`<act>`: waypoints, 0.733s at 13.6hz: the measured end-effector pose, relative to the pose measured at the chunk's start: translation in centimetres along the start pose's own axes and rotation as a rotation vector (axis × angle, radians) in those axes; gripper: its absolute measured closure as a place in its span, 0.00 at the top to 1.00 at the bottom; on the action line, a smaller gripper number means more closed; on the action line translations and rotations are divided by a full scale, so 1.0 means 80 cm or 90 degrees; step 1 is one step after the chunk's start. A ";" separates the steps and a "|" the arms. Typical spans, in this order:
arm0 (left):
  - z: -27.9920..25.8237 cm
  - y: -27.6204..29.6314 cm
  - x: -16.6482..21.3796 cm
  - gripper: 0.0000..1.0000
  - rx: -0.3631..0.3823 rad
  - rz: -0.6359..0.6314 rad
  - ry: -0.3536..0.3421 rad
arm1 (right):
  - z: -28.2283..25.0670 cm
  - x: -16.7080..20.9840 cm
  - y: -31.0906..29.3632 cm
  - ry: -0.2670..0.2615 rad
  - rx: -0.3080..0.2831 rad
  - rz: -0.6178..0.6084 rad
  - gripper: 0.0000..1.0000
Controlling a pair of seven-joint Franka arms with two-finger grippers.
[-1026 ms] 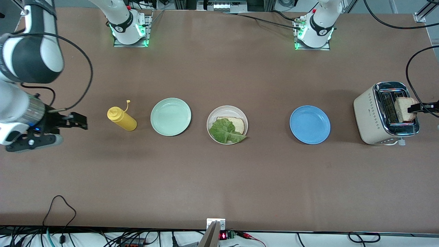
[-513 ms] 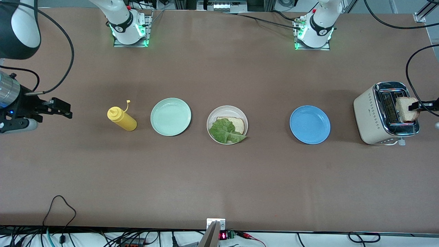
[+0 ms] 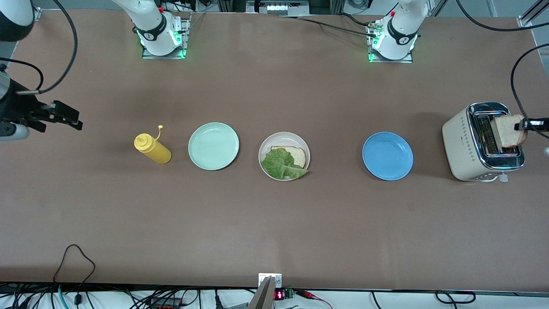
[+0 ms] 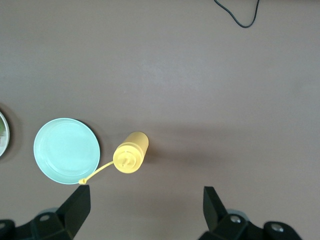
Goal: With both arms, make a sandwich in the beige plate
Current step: 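Grasp the second bread slice with the left gripper and lift it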
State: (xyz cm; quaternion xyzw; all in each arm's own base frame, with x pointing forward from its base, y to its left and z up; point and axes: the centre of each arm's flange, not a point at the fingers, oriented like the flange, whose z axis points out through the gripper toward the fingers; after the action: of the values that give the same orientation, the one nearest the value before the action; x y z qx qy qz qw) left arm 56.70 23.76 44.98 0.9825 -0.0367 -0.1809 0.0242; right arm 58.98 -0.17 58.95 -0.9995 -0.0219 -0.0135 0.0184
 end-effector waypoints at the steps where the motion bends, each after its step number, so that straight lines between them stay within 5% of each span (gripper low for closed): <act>1: -0.028 0.015 -0.010 0.09 -0.002 0.008 -0.008 | -0.004 -0.008 0.003 0.002 -0.003 0.003 1.00; 7: -0.096 0.154 0.002 0.09 0.007 0.133 -0.010 | -0.003 -0.040 -0.008 0.017 -0.012 -0.001 1.00; 10: -0.086 0.243 0.038 0.09 -0.041 0.206 0.019 | -0.006 -0.044 -0.009 0.021 -0.013 -0.002 1.00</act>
State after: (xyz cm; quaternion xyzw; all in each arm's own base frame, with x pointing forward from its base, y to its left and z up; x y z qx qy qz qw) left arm 60.79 4.38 51.51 0.9650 -0.1883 -0.1615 0.0851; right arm 55.44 0.40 59.37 -0.9993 -0.0228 -0.0299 0.0089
